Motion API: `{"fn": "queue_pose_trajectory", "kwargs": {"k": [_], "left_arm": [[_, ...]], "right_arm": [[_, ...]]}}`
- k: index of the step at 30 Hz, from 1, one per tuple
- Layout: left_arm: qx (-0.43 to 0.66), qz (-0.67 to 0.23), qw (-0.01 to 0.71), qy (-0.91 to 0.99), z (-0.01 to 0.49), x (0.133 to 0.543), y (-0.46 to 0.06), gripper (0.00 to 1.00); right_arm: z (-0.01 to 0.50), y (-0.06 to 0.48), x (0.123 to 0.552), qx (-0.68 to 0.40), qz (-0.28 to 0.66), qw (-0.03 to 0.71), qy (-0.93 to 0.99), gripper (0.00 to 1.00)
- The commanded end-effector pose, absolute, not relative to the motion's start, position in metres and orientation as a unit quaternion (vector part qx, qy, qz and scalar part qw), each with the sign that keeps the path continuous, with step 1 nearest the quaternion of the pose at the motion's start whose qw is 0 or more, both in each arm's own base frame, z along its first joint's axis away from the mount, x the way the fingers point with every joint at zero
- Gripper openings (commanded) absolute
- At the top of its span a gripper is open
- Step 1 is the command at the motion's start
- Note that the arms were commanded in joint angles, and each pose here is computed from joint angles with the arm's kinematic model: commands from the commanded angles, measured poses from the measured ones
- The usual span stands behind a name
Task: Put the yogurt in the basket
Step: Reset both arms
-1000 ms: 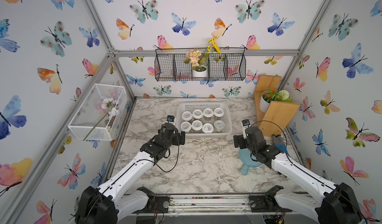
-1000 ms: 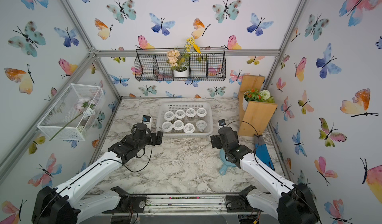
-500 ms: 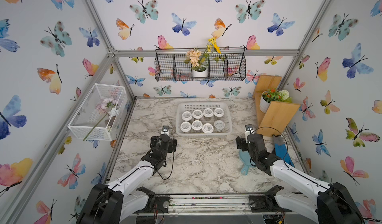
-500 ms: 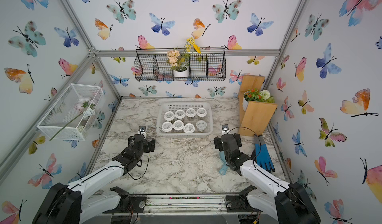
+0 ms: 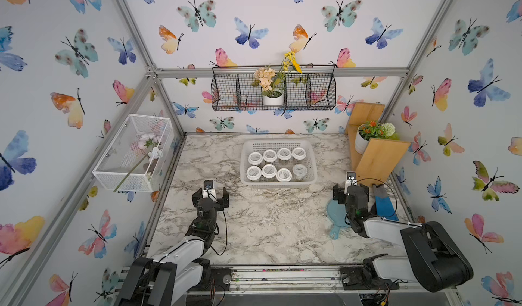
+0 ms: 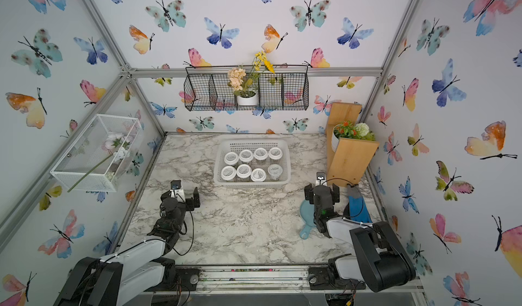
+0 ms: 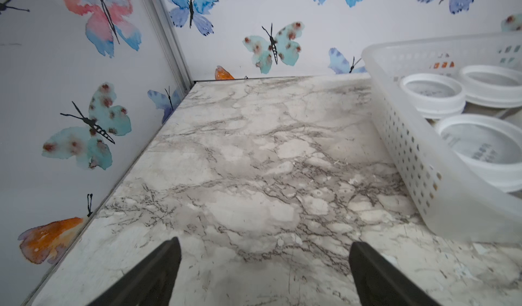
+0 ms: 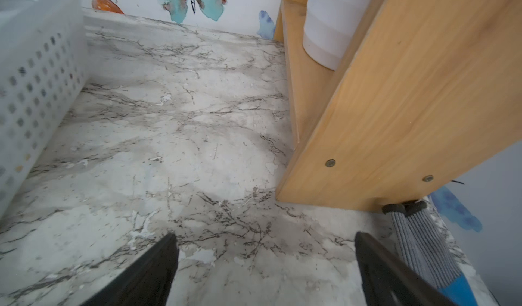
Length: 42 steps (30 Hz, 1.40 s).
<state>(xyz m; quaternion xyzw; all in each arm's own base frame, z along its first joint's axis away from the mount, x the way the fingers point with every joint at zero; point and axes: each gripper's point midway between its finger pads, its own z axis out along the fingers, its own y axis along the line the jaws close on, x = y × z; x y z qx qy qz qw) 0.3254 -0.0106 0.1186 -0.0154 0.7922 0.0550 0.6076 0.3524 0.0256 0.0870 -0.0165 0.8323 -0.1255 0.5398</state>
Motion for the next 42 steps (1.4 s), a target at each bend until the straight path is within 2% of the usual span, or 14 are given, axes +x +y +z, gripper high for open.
{"fn": "queue_pose_trajectory", "kwargs": {"k": [1,4,6,8,15,37,42], "left_arm": [[0.002,0.011,0.631,0.775,0.136,0.350,-0.024,0.99],[-0.003,0.040,0.627,0.778,0.130,0.362,-0.017,0.99],[-0.057,0.059,0.639,0.765,0.129,0.364,0.005,0.99],[-0.053,0.036,0.624,0.779,0.122,0.366,0.005,0.99],[-0.052,0.017,0.620,0.783,0.120,0.369,0.007,0.99],[-0.050,0.018,0.620,0.783,0.120,0.369,0.007,0.99],[-0.021,0.004,0.618,0.786,0.118,0.370,-0.005,0.99]], "right_arm": [[0.114,0.037,0.374,-0.029,-0.102,0.594,0.798,0.99],[0.119,0.036,0.381,-0.027,-0.098,0.609,0.786,0.97],[0.116,0.030,0.383,-0.015,-0.090,0.616,0.782,0.97],[0.114,0.018,0.385,0.010,-0.089,0.626,0.774,0.99],[0.106,0.001,0.375,0.041,-0.072,0.632,0.771,1.00],[0.106,0.001,0.376,0.041,-0.073,0.631,0.771,0.99],[0.105,0.000,0.376,0.041,-0.075,0.630,0.772,0.99]]}}
